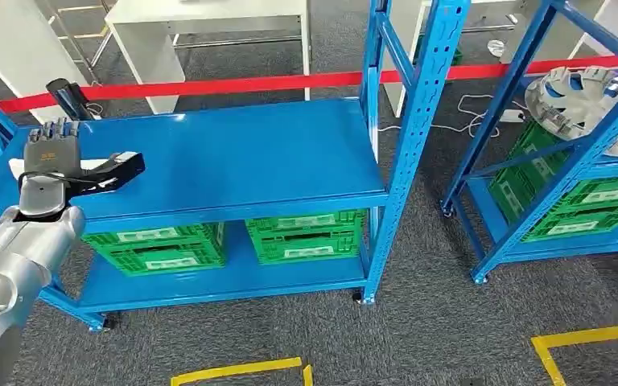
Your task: Take the parts from the cabinet and place them on the table.
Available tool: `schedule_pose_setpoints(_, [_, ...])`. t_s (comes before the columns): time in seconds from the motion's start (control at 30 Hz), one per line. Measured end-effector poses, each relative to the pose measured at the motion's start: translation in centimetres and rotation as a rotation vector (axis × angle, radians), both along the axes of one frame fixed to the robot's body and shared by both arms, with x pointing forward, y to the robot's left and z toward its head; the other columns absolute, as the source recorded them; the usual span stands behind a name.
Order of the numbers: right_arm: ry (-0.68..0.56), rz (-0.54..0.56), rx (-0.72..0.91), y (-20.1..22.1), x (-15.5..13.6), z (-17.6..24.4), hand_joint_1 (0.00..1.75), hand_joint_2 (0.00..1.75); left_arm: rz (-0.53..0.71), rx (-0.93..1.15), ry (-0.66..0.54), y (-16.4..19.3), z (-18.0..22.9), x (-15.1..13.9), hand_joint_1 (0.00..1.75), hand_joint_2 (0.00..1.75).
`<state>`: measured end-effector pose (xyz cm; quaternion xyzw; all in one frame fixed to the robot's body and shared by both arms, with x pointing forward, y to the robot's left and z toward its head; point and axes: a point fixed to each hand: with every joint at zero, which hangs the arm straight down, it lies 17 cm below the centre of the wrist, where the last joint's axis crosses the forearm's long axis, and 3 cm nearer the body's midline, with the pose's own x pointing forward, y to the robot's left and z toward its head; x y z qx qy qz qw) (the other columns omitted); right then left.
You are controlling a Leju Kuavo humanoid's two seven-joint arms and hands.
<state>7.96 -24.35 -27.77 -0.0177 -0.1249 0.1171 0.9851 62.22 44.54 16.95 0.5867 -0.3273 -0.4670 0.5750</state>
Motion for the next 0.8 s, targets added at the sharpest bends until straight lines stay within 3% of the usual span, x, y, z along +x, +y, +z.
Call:
schedule_pose_setpoints(0.5, [0.004, -0.003, -0.006, -0.3, 0.1, 0.0, 0.00, 0.00, 0.080, -0.025, 0.047, 1.4, -1.0, -0.9, 0.00, 0.00])
schedule_pose_setpoints(0.8, [0.009, -0.006, -0.006, -0.4, 0.0, 0.0, 0.00, 0.00, 0.175, -0.074, 0.075, 5.8, -3.3, -3.2, 0.00, 0.00])
